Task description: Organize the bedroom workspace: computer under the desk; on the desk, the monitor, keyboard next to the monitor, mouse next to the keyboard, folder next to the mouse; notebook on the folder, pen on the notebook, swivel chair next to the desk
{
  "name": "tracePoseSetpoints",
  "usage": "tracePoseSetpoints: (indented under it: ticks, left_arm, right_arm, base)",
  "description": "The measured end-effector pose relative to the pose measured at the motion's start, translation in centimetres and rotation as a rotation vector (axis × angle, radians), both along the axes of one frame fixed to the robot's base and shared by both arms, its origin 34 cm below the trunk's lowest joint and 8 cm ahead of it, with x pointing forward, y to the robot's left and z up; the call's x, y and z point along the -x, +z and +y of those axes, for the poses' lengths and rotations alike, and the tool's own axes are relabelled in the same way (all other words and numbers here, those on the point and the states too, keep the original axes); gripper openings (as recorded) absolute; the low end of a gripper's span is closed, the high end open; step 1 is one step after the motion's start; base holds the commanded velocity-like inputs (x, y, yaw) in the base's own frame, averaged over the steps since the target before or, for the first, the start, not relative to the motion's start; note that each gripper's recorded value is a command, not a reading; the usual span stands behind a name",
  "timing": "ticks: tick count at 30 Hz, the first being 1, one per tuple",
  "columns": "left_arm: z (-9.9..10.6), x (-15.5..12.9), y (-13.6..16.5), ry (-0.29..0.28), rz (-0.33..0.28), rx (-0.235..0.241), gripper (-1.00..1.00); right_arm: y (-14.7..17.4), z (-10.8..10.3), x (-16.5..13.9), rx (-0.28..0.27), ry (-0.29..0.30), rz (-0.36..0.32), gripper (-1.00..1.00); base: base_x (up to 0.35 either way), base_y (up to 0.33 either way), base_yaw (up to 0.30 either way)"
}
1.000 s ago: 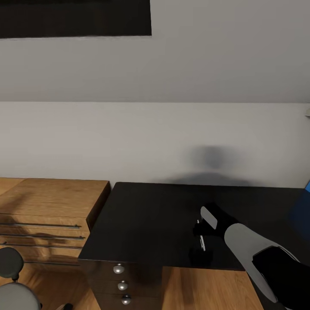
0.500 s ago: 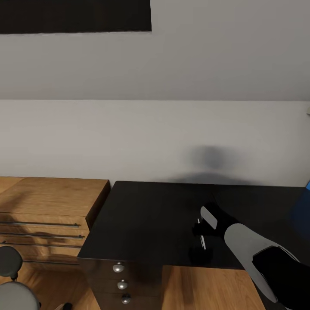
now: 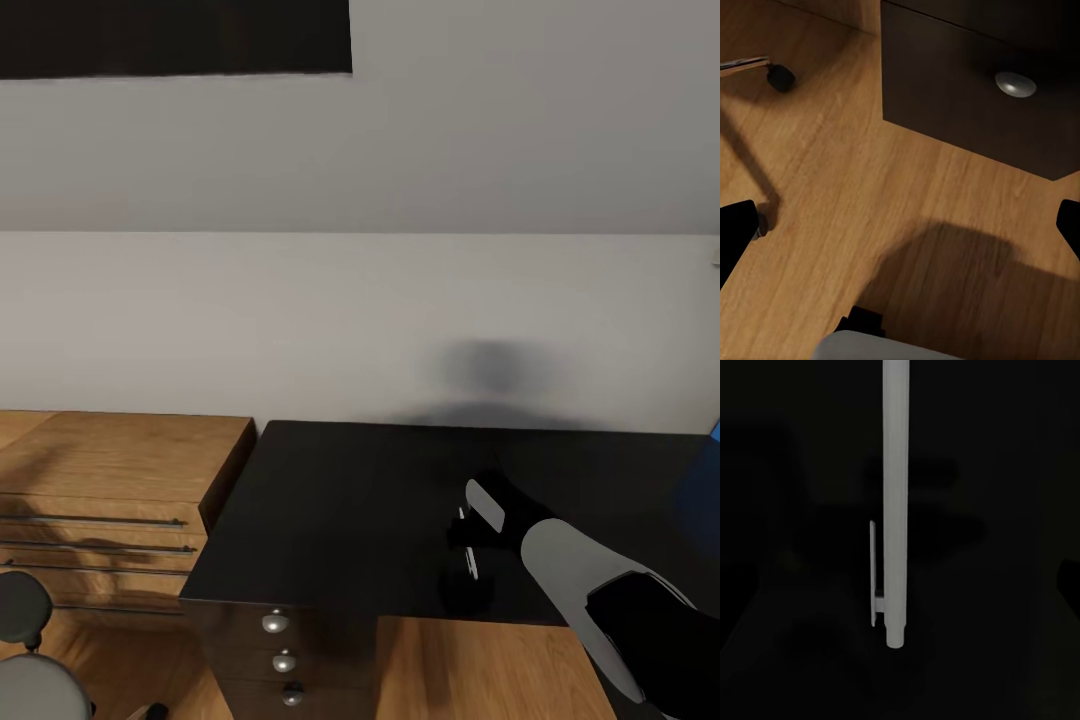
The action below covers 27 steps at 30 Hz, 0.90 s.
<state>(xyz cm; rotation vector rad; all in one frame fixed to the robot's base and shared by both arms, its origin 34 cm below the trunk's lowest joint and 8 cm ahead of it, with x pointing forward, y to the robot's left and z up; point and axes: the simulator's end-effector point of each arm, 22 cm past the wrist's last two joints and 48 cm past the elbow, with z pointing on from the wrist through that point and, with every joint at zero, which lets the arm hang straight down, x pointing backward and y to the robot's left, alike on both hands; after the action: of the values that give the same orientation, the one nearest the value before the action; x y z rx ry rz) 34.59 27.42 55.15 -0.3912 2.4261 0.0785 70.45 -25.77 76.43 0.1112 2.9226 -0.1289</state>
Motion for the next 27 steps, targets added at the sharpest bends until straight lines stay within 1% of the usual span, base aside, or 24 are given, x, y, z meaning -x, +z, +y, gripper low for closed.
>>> tracePoseSetpoints:
  ticks: [11, 27]
  left_arm:
    - [0.0, 0.0, -1.4, 0.0, 0.0, 0.0, 1.0]
    - [0.0, 0.0, -1.4, 0.0, 0.0, 0.0, 1.0]
  right_arm:
    - [-1.4, 0.0, 0.0, 0.0, 0.0, 0.0, 1.0]
    - [-1.4, 0.0, 0.0, 0.0, -0.001, 0.0, 1.0]
  base:
    - [0.0, 0.0, 0.0]
    - [0.0, 0.0, 0.0]
